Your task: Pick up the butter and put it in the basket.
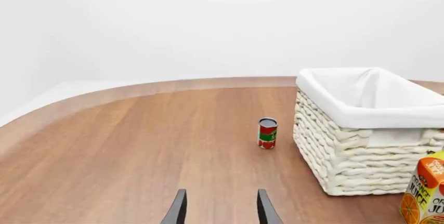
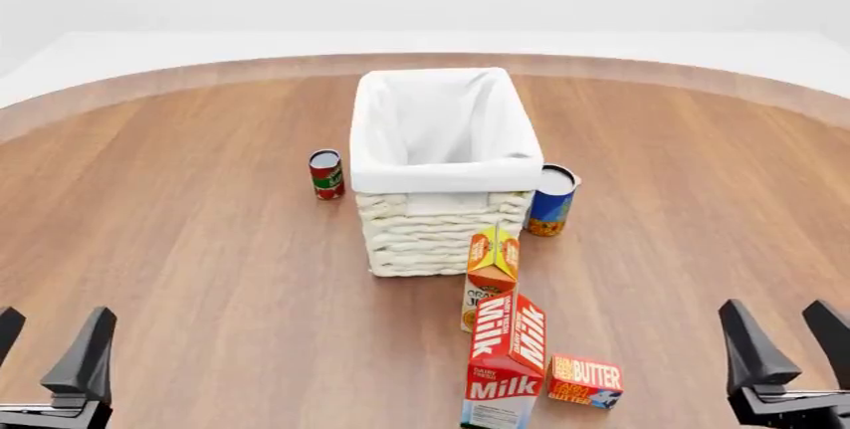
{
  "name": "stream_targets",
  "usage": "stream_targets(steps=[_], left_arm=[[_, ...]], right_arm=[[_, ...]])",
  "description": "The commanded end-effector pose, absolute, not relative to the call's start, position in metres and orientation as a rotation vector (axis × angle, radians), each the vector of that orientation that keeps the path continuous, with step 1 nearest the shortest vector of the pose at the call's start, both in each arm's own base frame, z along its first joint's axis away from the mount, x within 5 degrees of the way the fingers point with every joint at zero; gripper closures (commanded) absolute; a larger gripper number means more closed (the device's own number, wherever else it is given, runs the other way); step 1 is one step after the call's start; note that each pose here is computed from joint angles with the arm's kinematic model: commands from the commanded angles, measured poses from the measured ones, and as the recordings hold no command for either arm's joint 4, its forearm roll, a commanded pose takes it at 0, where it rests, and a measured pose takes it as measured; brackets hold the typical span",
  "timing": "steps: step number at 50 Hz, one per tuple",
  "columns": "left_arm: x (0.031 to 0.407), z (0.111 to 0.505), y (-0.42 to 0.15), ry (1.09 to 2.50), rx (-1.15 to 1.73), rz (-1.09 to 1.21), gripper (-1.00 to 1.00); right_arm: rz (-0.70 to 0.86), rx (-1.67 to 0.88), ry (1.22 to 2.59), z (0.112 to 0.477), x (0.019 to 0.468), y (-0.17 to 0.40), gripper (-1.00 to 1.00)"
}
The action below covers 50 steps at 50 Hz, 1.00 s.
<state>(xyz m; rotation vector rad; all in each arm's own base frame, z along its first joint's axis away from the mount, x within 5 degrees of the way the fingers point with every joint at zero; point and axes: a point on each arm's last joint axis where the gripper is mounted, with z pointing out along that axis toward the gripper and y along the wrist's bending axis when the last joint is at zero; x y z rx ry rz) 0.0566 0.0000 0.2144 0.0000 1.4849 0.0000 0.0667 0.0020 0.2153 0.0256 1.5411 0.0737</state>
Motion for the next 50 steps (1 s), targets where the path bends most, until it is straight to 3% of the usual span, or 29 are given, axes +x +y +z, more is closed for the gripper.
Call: stream_targets(steps=[1,23,38,50], left_arm=[[0.057,0.214,0.0,1.485,0.0,0.0,-1.0],[0.057,0.214,0.0,1.485,0.0,0.0,-1.0],[0.057,0.214,0.0,1.485,0.0,0.0,-1.0],[0.057,0.214,0.0,1.485,0.0,0.0,-1.0]], right_arm=[[0.148,0.06,1.61,0.224,0.081,0.005,-1.0],[0.042,-0.124,1.767,0.241,0.111,0.011,-1.0],[-0.04,-0.253,1.897,0.224,0.123,0.013,-1.0],[-0.014,-0.402,1.957,0.225,0.124,0.024,-1.0]])
